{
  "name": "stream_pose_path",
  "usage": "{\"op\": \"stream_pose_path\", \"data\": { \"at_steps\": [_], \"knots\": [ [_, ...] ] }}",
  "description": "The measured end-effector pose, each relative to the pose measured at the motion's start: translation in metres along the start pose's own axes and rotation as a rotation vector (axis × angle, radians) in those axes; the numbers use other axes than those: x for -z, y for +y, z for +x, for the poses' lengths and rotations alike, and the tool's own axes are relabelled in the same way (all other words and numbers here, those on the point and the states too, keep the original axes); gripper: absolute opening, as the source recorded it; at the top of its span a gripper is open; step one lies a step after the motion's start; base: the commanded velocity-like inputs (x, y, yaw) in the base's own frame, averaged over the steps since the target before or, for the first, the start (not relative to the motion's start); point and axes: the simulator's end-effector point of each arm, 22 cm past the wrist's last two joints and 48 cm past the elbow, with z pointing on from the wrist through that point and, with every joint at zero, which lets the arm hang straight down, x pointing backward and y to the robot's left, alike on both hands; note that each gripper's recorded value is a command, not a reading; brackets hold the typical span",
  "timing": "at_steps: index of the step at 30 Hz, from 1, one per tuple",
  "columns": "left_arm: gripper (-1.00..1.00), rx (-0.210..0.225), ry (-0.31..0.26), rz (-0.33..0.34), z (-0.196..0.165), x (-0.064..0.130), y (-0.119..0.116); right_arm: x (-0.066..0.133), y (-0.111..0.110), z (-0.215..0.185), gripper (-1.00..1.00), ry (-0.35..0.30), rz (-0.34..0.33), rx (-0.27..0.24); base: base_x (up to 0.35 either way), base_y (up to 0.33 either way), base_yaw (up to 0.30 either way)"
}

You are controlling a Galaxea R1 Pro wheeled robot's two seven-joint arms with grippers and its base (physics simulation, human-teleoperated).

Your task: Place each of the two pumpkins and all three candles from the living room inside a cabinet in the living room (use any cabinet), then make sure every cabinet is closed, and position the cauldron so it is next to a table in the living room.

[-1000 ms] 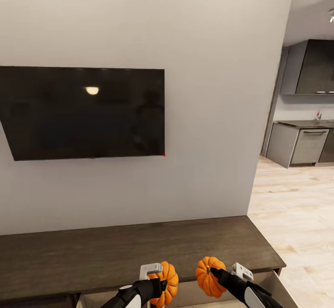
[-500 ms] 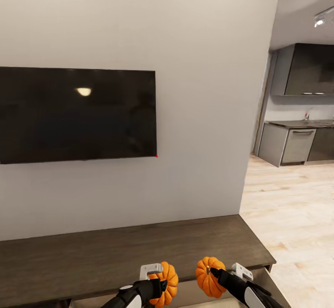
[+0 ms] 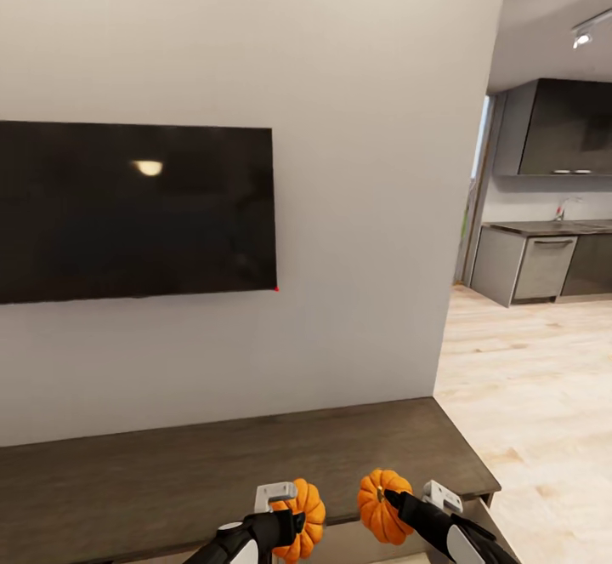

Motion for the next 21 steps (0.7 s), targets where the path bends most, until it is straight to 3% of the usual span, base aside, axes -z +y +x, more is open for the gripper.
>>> {"op": "stream_pose_path", "data": {
  "at_steps": [21],
  "knots": [
    [-1.00, -0.004, 0.001, 0.001, 0.0005, -0.0002, -0.0004, -0.0004, 0.0010, -0.0007, -1.00, -0.004, -0.001, 0.004, 0.024, -0.084, 0.000]
  ]
}}
